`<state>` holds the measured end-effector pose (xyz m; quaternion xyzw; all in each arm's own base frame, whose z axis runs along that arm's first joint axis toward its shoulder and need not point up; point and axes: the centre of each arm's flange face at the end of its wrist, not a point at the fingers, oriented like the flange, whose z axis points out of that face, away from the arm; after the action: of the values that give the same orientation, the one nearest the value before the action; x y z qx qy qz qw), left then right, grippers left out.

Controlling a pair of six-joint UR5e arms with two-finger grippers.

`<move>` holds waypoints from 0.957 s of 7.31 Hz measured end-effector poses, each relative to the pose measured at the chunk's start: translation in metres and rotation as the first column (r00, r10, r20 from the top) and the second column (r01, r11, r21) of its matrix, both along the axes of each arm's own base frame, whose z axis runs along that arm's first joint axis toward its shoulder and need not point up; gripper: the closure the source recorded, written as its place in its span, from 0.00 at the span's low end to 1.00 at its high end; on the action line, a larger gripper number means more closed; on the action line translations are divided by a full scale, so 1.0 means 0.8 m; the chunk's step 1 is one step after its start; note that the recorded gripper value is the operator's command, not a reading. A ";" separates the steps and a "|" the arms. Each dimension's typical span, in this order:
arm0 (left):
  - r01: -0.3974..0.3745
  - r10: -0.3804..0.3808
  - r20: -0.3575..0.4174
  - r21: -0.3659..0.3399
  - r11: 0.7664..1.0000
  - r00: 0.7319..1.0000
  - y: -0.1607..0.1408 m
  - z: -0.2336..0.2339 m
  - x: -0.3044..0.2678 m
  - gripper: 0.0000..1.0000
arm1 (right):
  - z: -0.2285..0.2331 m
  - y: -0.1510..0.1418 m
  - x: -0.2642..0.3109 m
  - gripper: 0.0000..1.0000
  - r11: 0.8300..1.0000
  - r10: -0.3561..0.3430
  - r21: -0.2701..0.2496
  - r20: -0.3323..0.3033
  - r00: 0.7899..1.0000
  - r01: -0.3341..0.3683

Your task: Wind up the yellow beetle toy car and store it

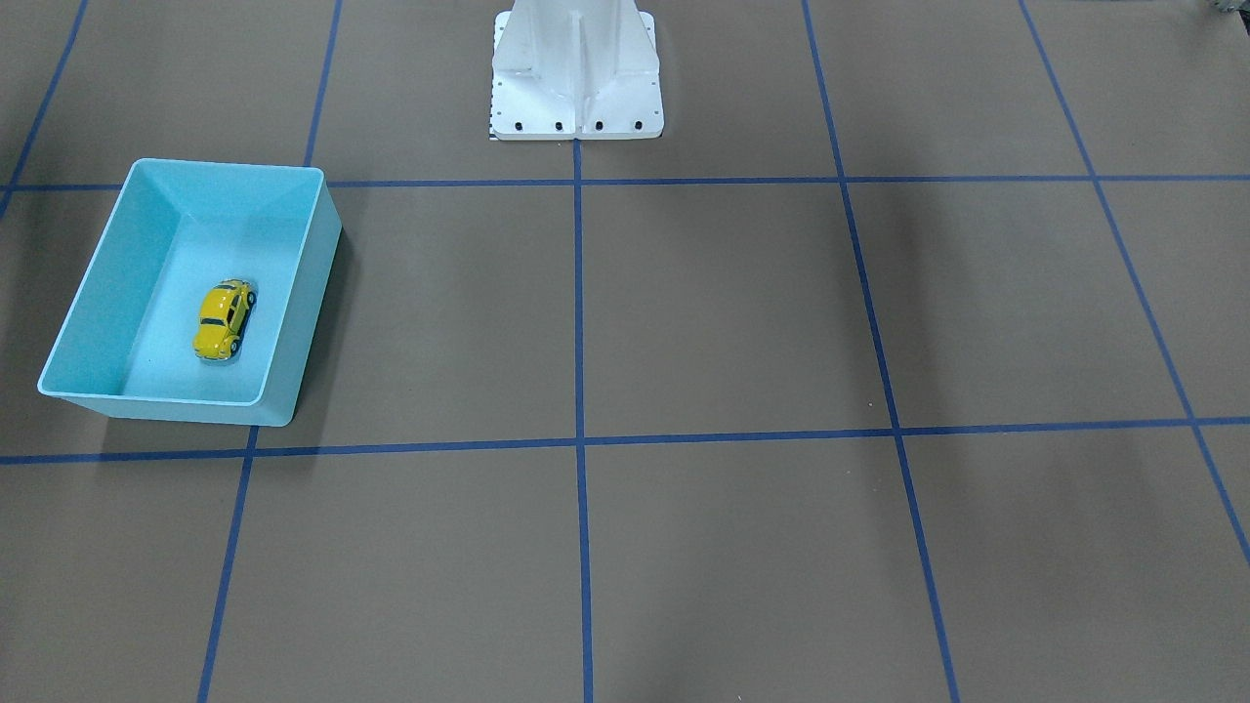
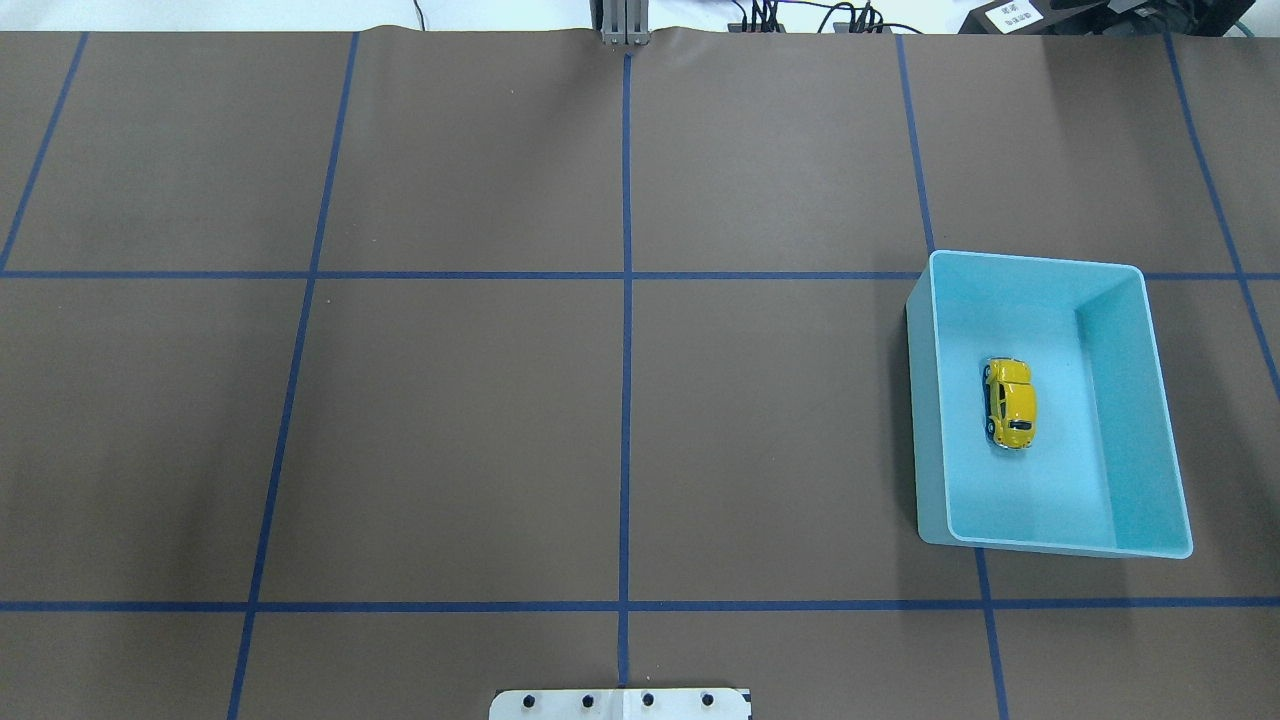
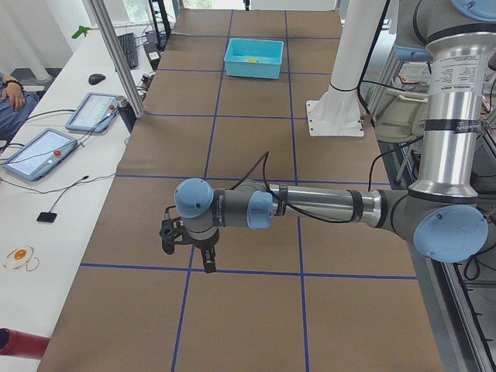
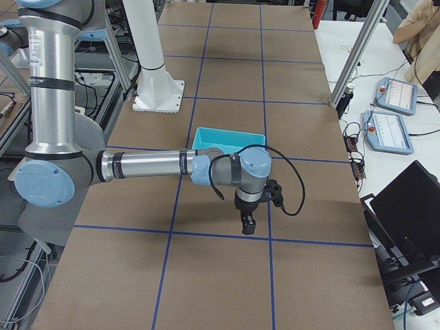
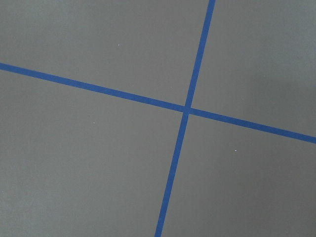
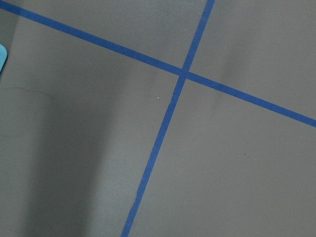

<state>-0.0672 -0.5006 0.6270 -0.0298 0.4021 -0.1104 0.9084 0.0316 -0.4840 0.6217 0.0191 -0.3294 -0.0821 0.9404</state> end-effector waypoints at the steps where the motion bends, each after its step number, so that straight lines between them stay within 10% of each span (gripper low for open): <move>1: 0.000 0.000 0.000 -0.001 1.000 1.000 0.000 0.000 0.000 0.00 | -0.004 -0.010 -0.002 0.01 0.998 0.047 -0.032 0.004 0.999 -0.047; 7: 0.001 -0.001 0.001 -0.002 1.000 1.000 0.002 0.001 -0.001 0.00 | 0.000 -0.043 -0.008 0.01 0.995 0.075 -0.073 0.035 0.997 -0.072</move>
<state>-0.0677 -0.4993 0.6275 -0.0304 0.4013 -0.1112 0.9086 0.0252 -0.5185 0.6219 -0.0009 -0.3488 -0.0353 0.9365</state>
